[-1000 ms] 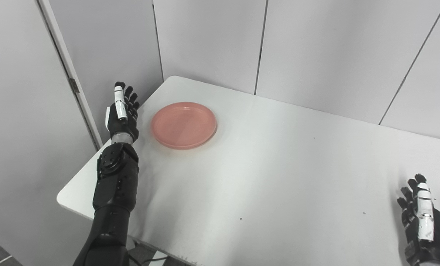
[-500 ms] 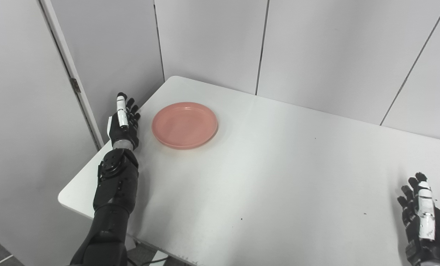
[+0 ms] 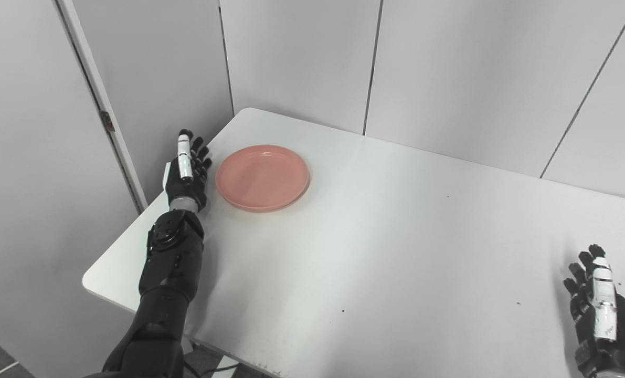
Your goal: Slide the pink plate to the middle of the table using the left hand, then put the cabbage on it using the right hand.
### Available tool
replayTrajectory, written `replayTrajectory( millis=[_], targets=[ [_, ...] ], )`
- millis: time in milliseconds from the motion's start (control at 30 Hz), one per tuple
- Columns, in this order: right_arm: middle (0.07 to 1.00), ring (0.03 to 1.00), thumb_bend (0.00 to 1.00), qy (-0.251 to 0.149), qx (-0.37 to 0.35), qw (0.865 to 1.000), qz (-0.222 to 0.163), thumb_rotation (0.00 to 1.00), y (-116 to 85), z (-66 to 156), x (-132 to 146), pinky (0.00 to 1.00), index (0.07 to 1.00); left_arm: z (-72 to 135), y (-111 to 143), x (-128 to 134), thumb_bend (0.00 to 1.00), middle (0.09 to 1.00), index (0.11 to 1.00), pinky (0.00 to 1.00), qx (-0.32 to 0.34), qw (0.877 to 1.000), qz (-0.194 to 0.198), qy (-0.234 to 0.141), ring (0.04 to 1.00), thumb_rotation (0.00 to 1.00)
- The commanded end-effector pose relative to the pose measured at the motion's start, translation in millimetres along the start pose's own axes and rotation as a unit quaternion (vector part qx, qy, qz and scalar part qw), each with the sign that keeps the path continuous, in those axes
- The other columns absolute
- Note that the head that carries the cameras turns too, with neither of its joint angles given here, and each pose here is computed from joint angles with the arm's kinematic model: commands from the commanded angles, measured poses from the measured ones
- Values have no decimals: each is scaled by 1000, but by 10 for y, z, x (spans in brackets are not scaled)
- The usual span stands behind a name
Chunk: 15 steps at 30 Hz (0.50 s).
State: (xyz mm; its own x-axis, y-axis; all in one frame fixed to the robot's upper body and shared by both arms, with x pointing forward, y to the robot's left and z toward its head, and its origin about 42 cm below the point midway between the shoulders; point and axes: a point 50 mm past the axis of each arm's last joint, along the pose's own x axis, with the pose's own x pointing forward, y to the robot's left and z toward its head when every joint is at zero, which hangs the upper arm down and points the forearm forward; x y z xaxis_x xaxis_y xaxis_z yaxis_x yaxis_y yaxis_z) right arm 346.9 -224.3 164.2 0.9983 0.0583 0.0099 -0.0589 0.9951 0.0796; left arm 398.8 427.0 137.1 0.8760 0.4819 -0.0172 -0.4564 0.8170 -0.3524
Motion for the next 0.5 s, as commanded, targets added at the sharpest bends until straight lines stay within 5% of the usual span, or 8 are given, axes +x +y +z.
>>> replayTrajectory(
  millis=[0, 467],
  targets=[
    [1000, 1000, 106, -33, 0, 999, 10, 1000, 57, 182, 55, 1000, 1000, 152, -137, 89, 409, 962, 956, 976, -2, 999, -25, -20, 968, 1000],
    [1000, 1000, 112, -34, 4, 999, 15, 1000, 89, 170, 56, 1000, 1000, -162, -551, 44, 402, 941, 933, 950, 13, 996, -79, 24, 948, 1000]
  ],
)
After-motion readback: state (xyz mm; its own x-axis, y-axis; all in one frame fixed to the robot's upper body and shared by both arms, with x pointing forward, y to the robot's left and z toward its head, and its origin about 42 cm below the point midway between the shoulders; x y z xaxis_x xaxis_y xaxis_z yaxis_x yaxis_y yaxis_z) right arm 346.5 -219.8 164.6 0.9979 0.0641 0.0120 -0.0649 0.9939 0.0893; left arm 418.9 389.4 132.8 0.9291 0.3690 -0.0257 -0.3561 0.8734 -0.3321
